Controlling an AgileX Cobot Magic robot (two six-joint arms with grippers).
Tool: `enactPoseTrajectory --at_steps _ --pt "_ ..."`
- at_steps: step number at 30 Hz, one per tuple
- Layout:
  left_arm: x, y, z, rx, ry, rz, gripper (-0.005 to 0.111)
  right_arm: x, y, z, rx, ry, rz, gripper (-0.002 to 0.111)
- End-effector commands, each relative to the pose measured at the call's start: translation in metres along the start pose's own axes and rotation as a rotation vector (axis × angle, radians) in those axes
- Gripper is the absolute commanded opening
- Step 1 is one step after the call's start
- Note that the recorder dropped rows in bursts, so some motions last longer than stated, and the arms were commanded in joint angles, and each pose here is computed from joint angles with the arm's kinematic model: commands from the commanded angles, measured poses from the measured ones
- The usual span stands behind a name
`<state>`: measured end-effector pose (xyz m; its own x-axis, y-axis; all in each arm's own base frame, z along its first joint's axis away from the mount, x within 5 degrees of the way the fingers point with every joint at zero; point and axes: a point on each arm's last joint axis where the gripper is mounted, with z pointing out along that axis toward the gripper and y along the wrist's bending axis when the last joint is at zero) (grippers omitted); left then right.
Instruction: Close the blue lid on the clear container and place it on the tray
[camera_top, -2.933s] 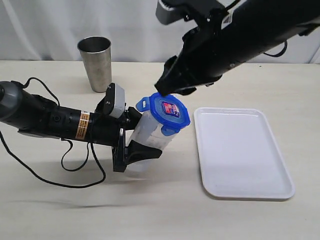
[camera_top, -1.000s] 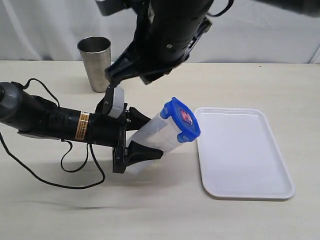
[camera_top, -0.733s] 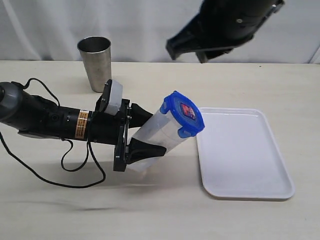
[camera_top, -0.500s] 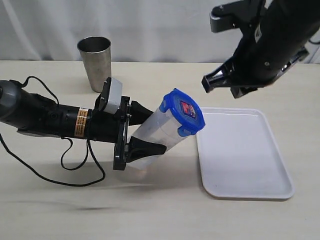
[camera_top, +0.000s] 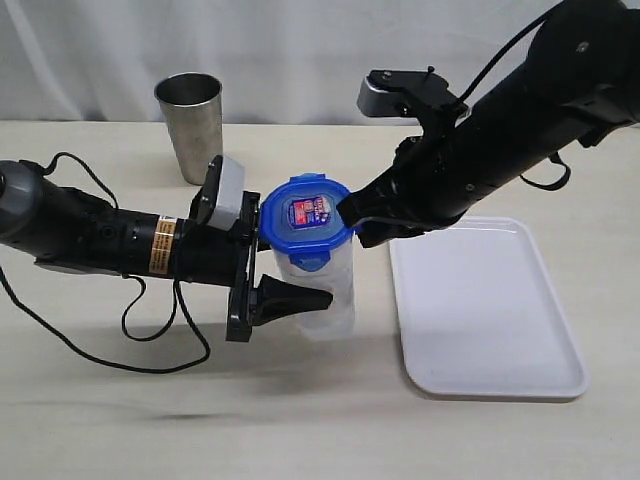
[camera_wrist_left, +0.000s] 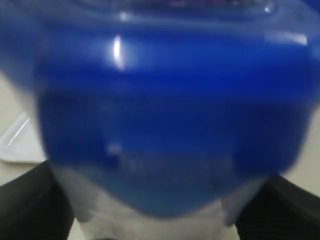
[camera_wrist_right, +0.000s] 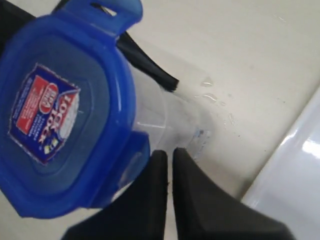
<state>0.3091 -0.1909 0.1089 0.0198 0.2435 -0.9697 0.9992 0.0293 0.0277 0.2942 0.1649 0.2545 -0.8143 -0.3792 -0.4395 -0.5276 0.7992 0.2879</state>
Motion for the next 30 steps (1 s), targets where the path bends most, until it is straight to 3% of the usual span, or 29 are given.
enactPoseTrajectory --at_steps 1,5,9,12,15,21,25,30 --pt "-0.01 0.001 -0.001 -0.004 -0.048 0.013 0.0 -0.002 0.002 0.0 -0.02 -0.02 -0.024 0.004" --pt "-0.01 0.002 -0.001 -0.008 -0.05 0.055 0.0 -0.001 0.0 0.0 -0.006 -0.007 -0.051 0.004" --pt "-0.011 0.004 -0.001 -0.036 -0.049 0.318 0.0 0.0 0.002 -0.003 -0.015 0.01 -0.135 0.004" --pt "-0.011 0.006 -0.001 -0.067 -0.044 0.444 0.0 0.0 0.006 -0.015 -0.013 0.024 -0.272 0.005" --pt "-0.01 0.006 0.0 -0.069 -0.035 0.551 0.0 -0.007 0.006 -0.037 0.075 -0.01 -0.389 0.014" --pt "0.0 0.011 -0.001 -0.092 0.091 0.567 0.0 -0.018 0.028 -0.067 0.096 -0.178 -0.583 0.046" --pt "0.001 0.011 -0.001 -0.091 0.106 0.568 0.0 -0.013 0.058 -0.056 0.066 -0.149 -0.754 0.047" --pt "0.002 0.011 -0.001 -0.088 0.112 0.573 0.0 -0.008 0.076 -0.03 0.117 -0.037 -0.966 0.047"
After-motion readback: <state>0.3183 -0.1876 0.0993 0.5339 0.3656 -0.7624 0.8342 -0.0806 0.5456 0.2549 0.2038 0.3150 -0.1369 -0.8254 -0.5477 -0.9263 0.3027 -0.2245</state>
